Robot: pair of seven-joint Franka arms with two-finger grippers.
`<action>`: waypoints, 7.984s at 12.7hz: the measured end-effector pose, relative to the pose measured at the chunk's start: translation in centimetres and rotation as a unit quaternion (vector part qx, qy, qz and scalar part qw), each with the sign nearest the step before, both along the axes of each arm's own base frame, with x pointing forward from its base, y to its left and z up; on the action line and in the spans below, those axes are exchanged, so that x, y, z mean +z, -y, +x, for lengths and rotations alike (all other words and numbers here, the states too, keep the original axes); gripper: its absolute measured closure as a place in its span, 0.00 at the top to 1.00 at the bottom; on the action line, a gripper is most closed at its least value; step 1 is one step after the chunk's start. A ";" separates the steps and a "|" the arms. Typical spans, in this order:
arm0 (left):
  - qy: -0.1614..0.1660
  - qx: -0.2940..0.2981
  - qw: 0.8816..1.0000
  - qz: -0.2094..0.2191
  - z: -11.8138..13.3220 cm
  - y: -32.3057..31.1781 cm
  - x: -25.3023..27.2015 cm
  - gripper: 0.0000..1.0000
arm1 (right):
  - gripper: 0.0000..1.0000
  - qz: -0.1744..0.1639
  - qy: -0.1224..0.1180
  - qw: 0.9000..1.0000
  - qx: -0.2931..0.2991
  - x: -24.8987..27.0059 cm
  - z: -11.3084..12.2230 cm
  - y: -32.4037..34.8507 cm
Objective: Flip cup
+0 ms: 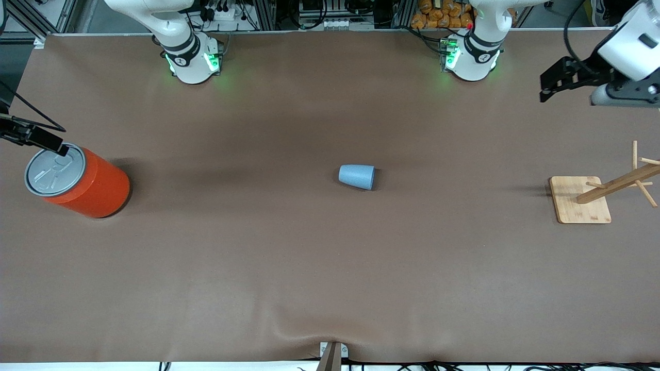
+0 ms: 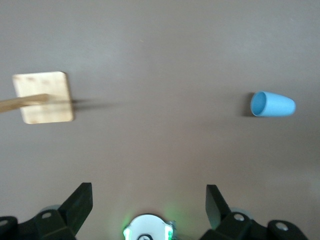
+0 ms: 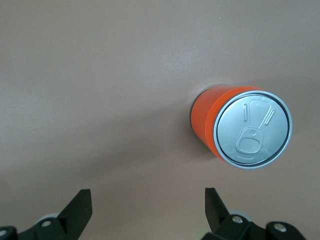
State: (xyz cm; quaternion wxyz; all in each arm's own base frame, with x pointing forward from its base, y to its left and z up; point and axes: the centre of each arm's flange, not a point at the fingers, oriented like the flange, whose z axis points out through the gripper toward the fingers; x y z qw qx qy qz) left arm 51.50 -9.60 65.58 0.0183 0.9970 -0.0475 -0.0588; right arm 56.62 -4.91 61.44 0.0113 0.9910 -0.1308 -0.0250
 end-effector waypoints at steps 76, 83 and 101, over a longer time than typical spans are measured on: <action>0.124 0.214 0.969 0.005 8.7 -2.7 -39.0 0.06 | 1.00 0.016 0.025 1.000 -0.004 2.8 -1.0 0.2; 0.139 0.208 0.968 0.025 8.5 -4.5 -38.8 0.57 | 1.00 -0.004 0.016 1.000 0.004 2.7 -1.1 -0.3; 0.059 0.092 0.993 0.034 -2.1 -3.7 -4.9 1.00 | 1.00 0.000 0.016 1.000 -0.002 2.3 -2.6 0.4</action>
